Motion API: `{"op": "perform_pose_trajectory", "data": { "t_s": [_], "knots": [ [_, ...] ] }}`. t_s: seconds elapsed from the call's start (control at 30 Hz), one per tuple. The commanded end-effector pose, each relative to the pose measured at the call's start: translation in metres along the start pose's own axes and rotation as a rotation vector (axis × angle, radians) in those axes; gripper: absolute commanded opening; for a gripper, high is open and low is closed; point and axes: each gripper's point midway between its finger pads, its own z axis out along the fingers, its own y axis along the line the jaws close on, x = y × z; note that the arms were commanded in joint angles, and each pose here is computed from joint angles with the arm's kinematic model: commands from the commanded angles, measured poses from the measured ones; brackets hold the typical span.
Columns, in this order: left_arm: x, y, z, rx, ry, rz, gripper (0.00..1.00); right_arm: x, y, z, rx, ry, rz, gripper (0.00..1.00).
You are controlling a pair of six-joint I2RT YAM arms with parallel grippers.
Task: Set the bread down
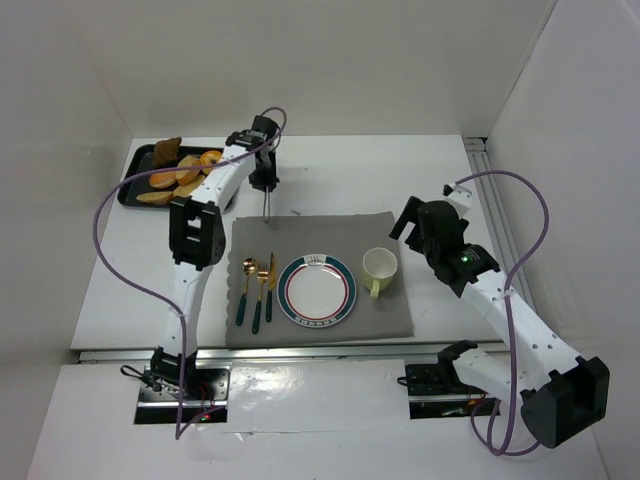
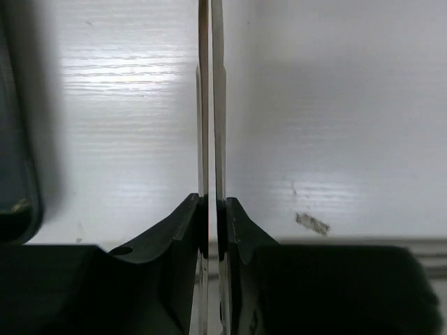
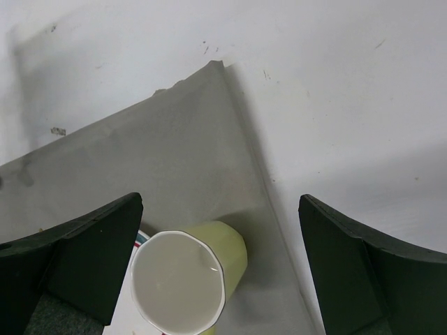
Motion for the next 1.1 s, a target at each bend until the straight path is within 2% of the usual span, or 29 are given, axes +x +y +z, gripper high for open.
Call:
{"op": "perform_pose_trajectory", "data": {
  "t_s": [0.0, 0.03, 0.07, 0.17, 0.2, 0.33, 0.37, 0.47, 0.57, 0.83, 1.07],
  "knots": [
    [-0.066, 0.02, -0.118, 0.063, -0.235, -0.04, 0.25, -0.015, 0.003, -0.005, -0.008, -0.061, 0.015, 1.0],
    [-0.067, 0.029, -0.129, 0.067, -0.243, -0.054, 0.25, -0.015, 0.003, -0.005, -0.008, -0.061, 0.015, 1.0],
    [-0.07, 0.038, -0.158, 0.082, -0.277, -0.061, 0.25, -0.015, 0.003, -0.005, -0.008, -0.061, 0.015, 1.0],
    [-0.059, 0.09, -0.168, 0.064, -0.242, -0.142, 0.24, -0.015, 0.01, -0.004, -0.037, -0.054, 0.02, 1.0],
    [-0.055, 0.119, -0.177, 0.044, -0.243, -0.193, 0.26, -0.014, 0.011, -0.004, -0.044, -0.048, 0.019, 1.0],
    [-0.044, 0.178, -0.187, -0.006, -0.201, -0.278, 0.29, -0.005, 0.013, 0.005, -0.04, -0.014, 0.006, 1.0],
    [-0.041, 0.183, -0.187, -0.004, -0.182, -0.281, 0.35, -0.004, 0.017, 0.006, -0.047, -0.005, 0.005, 1.0],
    [-0.033, 0.201, -0.186, -0.06, -0.138, -0.288, 0.37, -0.006, 0.019, 0.008, -0.053, -0.013, 0.0, 1.0],
    [-0.033, 0.217, -0.187, -0.104, -0.144, -0.317, 0.38, -0.007, 0.023, 0.008, -0.069, -0.015, 0.004, 1.0],
    [-0.05, 0.238, -0.184, -0.217, -0.208, -0.367, 0.57, -0.004, 0.023, 0.01, -0.072, -0.002, -0.009, 1.0],
    [-0.05, 0.257, -0.183, -0.323, -0.212, -0.366, 0.59, -0.005, 0.027, 0.017, -0.07, 0.0, -0.031, 1.0]
  ]
}}
